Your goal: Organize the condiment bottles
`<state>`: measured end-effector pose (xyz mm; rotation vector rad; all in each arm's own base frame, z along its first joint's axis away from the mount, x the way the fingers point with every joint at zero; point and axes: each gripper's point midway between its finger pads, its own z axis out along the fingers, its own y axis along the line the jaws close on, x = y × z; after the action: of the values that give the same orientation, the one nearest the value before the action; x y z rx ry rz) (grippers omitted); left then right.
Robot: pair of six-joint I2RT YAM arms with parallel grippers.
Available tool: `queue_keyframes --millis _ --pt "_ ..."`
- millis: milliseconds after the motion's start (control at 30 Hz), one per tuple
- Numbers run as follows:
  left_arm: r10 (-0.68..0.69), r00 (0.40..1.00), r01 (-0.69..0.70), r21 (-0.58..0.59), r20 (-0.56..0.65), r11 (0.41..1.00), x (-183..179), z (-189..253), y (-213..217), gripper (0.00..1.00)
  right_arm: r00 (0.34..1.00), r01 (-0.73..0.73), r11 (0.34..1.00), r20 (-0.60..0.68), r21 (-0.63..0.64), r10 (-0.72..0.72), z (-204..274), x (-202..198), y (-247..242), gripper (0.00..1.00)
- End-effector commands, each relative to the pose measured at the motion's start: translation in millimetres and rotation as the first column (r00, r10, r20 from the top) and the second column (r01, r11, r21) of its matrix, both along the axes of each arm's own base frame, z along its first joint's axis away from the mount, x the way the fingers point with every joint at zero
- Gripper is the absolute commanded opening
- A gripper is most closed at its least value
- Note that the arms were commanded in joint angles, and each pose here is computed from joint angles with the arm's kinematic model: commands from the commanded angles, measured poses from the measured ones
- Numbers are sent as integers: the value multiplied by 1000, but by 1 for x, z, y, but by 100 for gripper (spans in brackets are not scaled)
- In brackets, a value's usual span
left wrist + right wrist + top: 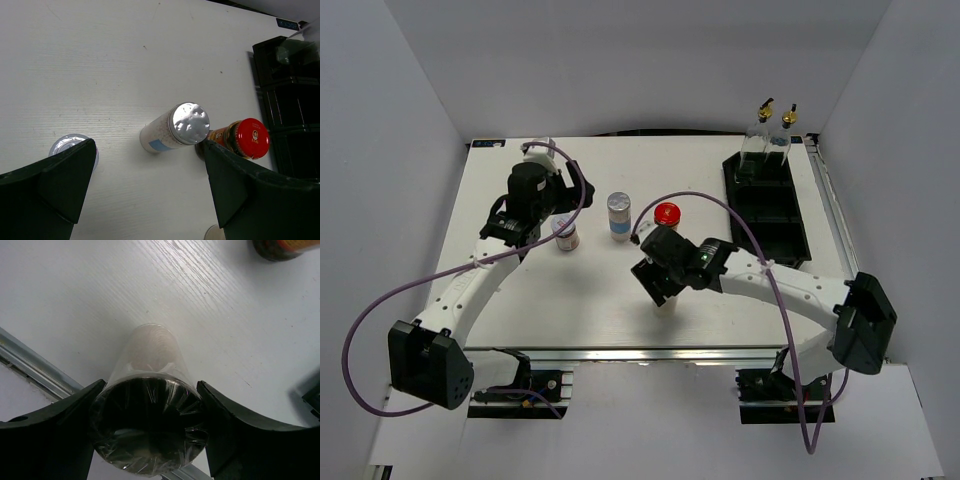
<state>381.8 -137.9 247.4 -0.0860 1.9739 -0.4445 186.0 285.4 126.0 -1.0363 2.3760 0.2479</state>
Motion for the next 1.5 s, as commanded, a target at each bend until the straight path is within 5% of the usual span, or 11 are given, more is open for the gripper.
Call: queue_keyframes --millis 0,267,400,800,1333,1467 --pt "-17 999 17 -6 27 1000 0 6 -4 98 993 56 991 96 124 -68 34 11 4 24" --pt "-26 999 26 -18 44 999 5 9 -8 98 878 340 904 256 261 -404 107 85 -65 15" --pt "-58 997 60 -41 55 997 6 8 -16 98 674 547 758 351 354 -650 149 150 -141 14" --pt "-150 989 150 -15 2 989 16 -15 -33 98 466 716 573 338 399 -818 155 246 -269 10" --pt "-250 965 257 90 -81 962 31 -47 -72 98 427 784 503 272 365 -862 89 294 -312 7" --pt "-240 965 251 106 -107 962 35 -55 -74 98 398 814 478 284 329 -872 87 299 -321 16"
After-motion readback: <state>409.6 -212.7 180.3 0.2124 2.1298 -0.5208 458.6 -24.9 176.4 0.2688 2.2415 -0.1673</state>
